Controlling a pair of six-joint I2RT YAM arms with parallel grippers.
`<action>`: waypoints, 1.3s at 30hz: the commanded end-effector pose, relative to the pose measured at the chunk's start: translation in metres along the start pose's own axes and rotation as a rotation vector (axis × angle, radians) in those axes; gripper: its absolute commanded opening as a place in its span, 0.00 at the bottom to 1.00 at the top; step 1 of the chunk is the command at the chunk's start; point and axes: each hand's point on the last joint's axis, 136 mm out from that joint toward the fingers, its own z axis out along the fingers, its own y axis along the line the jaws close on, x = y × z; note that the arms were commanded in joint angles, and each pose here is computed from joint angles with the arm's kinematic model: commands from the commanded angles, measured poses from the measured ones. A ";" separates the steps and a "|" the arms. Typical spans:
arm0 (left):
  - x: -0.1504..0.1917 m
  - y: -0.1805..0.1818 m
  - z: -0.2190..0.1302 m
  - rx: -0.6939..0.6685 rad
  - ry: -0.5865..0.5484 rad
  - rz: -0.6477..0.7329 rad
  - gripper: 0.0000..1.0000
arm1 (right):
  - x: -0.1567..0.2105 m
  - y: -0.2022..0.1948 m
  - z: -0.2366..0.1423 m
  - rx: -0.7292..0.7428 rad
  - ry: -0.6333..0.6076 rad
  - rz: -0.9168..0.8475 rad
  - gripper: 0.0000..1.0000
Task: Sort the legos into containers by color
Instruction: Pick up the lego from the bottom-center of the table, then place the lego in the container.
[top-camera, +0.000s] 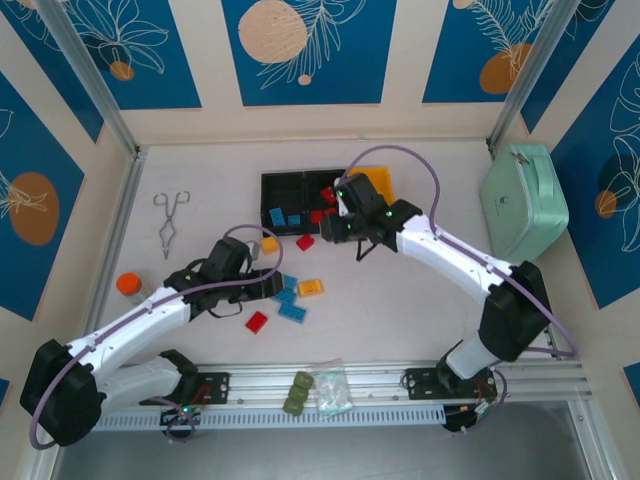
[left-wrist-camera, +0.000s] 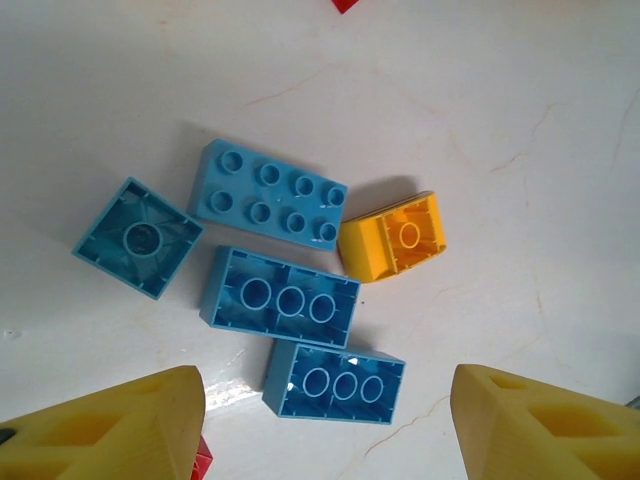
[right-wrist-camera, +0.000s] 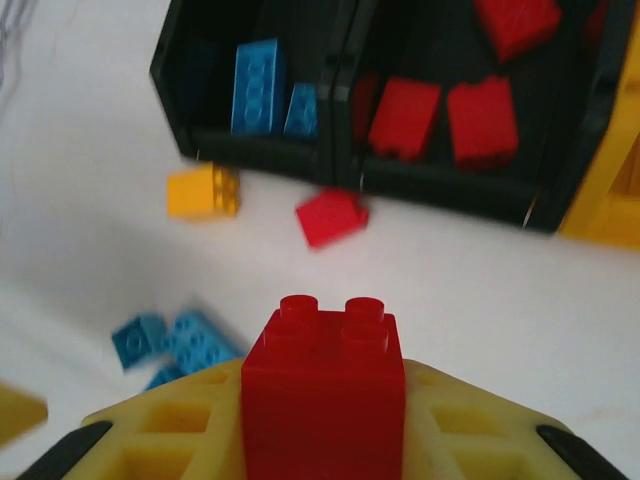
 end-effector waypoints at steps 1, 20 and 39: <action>-0.004 -0.005 -0.006 0.042 -0.029 -0.025 0.66 | -0.013 -0.006 0.017 -0.010 0.045 0.050 0.32; -0.012 -0.010 -0.018 0.080 -0.099 -0.050 0.66 | -0.081 -0.050 0.133 0.057 0.124 0.262 0.33; -0.007 0.007 -0.018 0.002 -0.098 -0.073 0.66 | -0.102 -0.035 0.107 0.030 0.060 0.241 0.52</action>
